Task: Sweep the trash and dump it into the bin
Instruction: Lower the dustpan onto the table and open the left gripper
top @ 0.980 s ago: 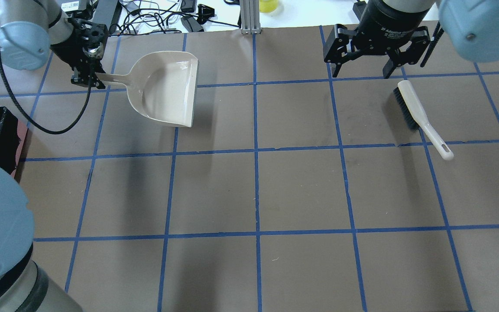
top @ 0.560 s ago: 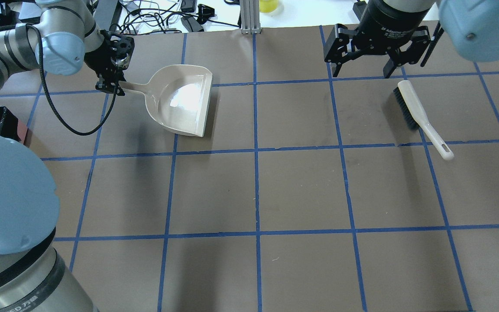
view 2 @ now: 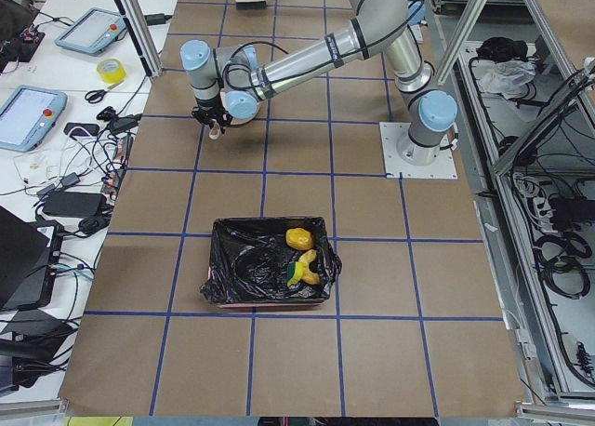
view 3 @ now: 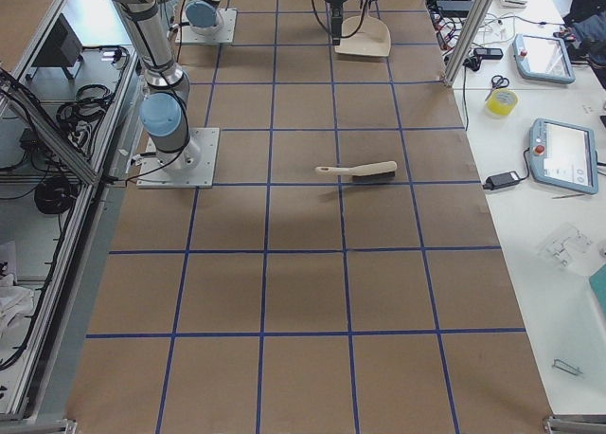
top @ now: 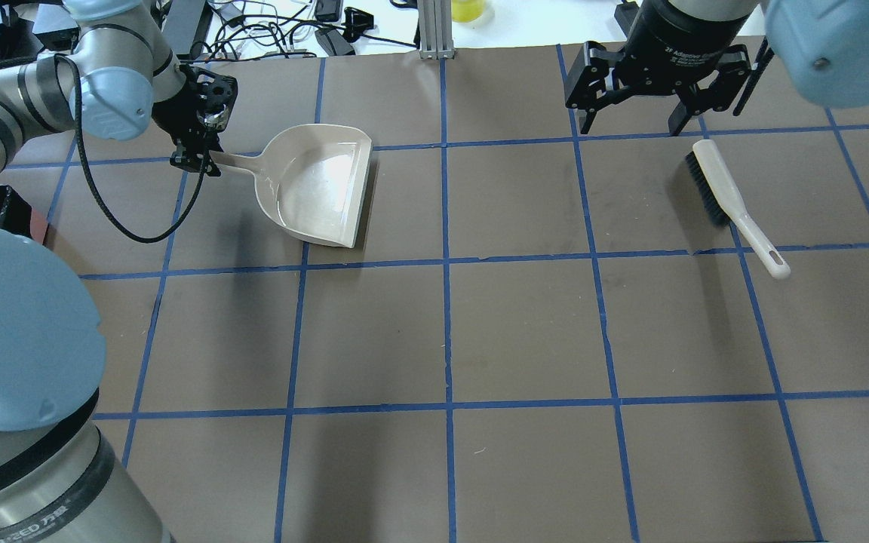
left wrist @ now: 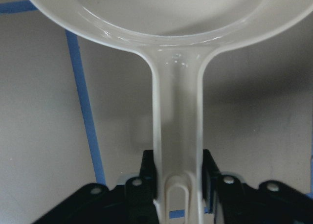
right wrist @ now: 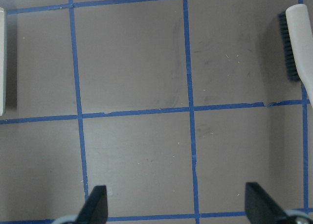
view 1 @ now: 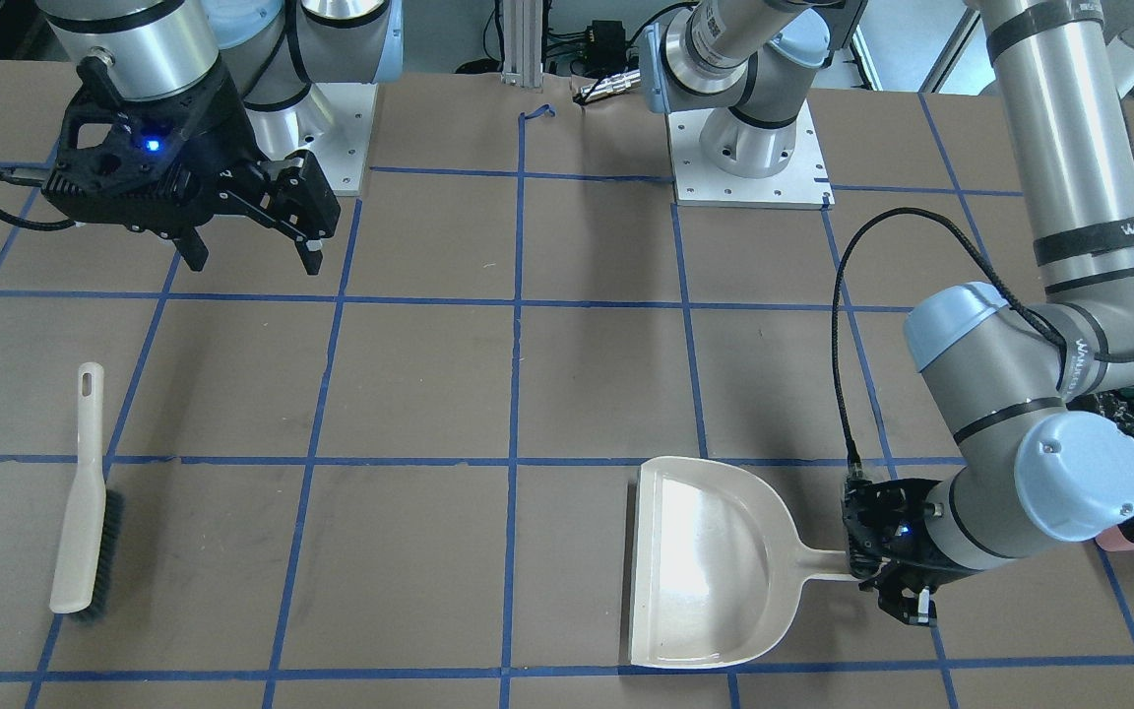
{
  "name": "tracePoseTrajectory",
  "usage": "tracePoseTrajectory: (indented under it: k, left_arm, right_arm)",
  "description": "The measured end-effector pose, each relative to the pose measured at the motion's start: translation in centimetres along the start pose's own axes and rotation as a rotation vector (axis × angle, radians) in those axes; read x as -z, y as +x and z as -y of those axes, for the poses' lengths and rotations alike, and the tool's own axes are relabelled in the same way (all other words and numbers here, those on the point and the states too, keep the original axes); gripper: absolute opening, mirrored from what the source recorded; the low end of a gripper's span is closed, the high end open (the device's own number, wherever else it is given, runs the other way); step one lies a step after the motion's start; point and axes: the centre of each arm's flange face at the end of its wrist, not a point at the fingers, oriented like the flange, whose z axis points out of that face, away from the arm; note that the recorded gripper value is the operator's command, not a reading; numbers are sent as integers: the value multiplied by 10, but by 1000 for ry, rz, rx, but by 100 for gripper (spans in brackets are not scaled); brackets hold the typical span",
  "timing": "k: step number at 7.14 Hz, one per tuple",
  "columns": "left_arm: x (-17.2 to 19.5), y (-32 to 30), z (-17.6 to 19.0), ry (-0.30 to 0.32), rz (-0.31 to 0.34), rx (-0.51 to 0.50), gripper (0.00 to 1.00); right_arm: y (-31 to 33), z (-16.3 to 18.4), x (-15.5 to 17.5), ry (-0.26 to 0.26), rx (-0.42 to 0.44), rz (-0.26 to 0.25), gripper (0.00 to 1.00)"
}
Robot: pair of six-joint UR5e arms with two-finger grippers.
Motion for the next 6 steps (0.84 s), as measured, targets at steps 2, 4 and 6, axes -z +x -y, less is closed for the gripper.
tracePoseTrajectory:
  k: [2, 4, 6]
  left_arm:
    - [-5, 3, -15, -1, 4, 10, 12]
    - [-10, 5, -22, -1, 2, 9, 23]
    - [-12, 5, -20, -3, 6, 11, 47]
  right_arm:
    - [0, 0, 0, 0, 0, -3, 100]
    - [0, 0, 0, -1, 0, -2, 100]
    - [1, 0, -1, 0, 0, -5, 100]
